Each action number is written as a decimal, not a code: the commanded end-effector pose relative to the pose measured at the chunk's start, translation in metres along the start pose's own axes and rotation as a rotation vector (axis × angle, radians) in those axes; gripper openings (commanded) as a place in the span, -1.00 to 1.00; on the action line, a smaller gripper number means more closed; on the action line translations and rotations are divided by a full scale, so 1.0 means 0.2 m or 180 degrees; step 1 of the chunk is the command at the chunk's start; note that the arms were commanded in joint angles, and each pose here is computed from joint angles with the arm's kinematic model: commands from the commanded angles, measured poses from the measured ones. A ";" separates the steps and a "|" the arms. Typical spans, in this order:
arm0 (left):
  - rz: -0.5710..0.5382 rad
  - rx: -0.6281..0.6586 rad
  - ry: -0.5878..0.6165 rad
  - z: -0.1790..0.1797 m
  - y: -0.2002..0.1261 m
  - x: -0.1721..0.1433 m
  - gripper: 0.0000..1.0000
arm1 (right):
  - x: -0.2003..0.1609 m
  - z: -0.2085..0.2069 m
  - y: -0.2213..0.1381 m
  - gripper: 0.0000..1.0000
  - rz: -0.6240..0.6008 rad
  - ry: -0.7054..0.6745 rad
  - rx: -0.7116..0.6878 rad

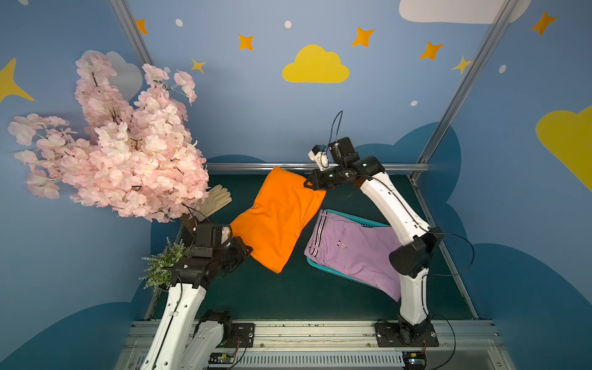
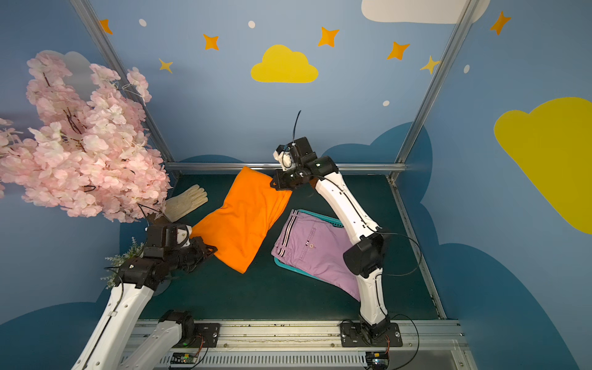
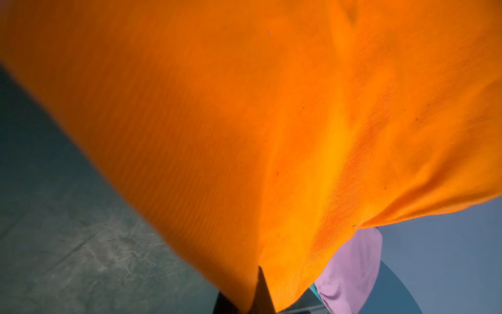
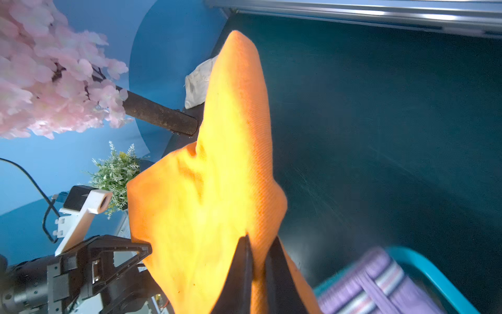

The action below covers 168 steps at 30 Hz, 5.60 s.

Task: Put the folded long pants in the basket
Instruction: Pick up the long pant at the center of the board, then place the long pant in the basket, then move the basket to the center of the board.

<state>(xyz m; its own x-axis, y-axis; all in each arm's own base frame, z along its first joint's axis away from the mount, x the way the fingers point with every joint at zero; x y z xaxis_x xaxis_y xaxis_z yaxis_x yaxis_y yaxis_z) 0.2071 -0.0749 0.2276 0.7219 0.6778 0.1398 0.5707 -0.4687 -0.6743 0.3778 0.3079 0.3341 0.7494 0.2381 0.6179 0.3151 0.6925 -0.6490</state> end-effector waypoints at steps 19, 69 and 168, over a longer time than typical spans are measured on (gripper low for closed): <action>0.1463 -0.0838 0.1086 -0.85 0.46 -0.02 -0.96 | -1.00 -0.35 -1.27 -1.00 -0.0983 0.1575 -0.1640; 0.3109 -0.0182 0.0958 -0.75 1.05 -0.20 -0.65 | -1.77 -0.52 -0.91 -0.11 -0.0276 0.2679 -0.1908; 0.2762 -0.0205 0.1652 -0.78 0.86 -0.49 -0.57 | -1.51 -0.76 -1.05 0.27 -0.0532 0.2925 -0.2277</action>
<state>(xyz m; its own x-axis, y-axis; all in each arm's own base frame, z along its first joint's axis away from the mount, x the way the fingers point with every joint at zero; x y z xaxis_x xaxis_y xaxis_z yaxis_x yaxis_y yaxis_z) 0.2969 -0.3151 0.1937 0.9632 -0.2396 -0.1219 -0.2601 -0.7158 -0.6480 0.1841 0.0181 0.2206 0.7836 -0.5710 0.2447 0.4759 0.2985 -0.8273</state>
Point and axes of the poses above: each gripper's point midway between its finger pads, its own y axis out along the fingers, its own z axis along the line the jaws close on, x = y × z, the point moved 3 cm from there along -y, back along the fingers, and after that the axes turned 6 degrees about -y, right-handed, at the moved point
